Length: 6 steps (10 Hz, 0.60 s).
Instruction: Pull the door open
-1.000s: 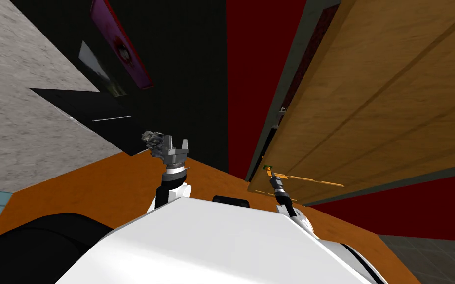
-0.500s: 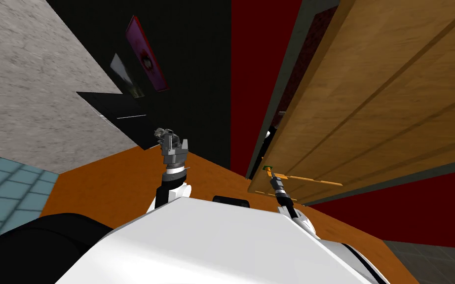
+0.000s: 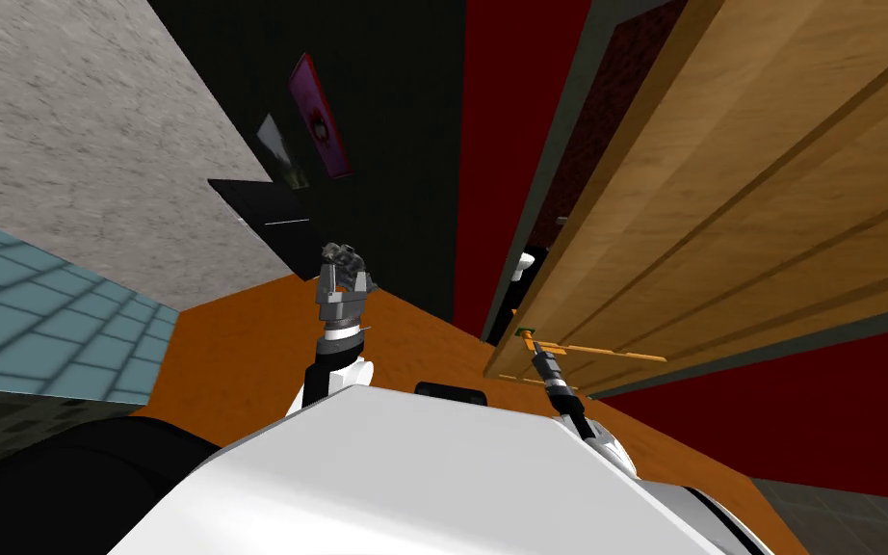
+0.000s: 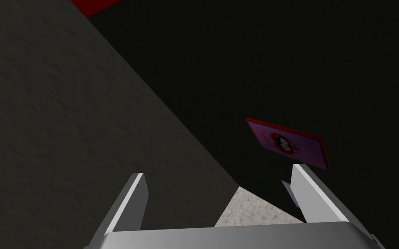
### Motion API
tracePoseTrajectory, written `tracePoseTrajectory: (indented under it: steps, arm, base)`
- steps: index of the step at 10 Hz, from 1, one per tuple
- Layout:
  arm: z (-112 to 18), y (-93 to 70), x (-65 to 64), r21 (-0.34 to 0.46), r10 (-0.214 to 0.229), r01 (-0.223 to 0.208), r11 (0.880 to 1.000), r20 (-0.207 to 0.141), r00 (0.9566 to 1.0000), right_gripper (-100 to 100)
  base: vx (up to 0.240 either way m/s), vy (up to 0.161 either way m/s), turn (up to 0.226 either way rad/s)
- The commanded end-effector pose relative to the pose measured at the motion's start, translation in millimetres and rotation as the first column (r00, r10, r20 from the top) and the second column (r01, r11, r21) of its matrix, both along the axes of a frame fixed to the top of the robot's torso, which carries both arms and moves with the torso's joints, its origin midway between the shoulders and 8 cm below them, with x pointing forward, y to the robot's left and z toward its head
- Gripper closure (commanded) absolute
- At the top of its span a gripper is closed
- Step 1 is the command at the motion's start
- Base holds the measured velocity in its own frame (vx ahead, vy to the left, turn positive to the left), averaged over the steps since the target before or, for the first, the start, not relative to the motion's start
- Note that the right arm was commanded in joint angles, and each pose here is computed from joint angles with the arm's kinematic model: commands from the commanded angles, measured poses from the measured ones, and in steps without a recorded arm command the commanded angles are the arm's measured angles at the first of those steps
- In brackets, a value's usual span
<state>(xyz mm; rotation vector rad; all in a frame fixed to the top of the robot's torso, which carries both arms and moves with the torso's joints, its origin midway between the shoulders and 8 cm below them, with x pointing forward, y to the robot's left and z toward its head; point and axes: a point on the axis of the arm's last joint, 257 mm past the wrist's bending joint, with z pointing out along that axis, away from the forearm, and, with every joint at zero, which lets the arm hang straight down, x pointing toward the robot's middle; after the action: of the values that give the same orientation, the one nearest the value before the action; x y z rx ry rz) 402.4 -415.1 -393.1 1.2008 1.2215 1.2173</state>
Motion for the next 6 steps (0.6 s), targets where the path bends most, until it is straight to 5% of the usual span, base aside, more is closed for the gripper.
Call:
tracePoseTrajectory:
  steps: [1,6]
  arm:
    - [0.2,0.6,-6.8,0.001,0.009,-0.009,1.000,0.002,1.0000,100]
    - [-2.5,-3.0,-30.0,0.002,0.046,-0.046,0.999,-0.004,0.9990,100]
  base:
    - [-0.145,-0.050,0.033]
    - [-0.176,-0.068,0.142]
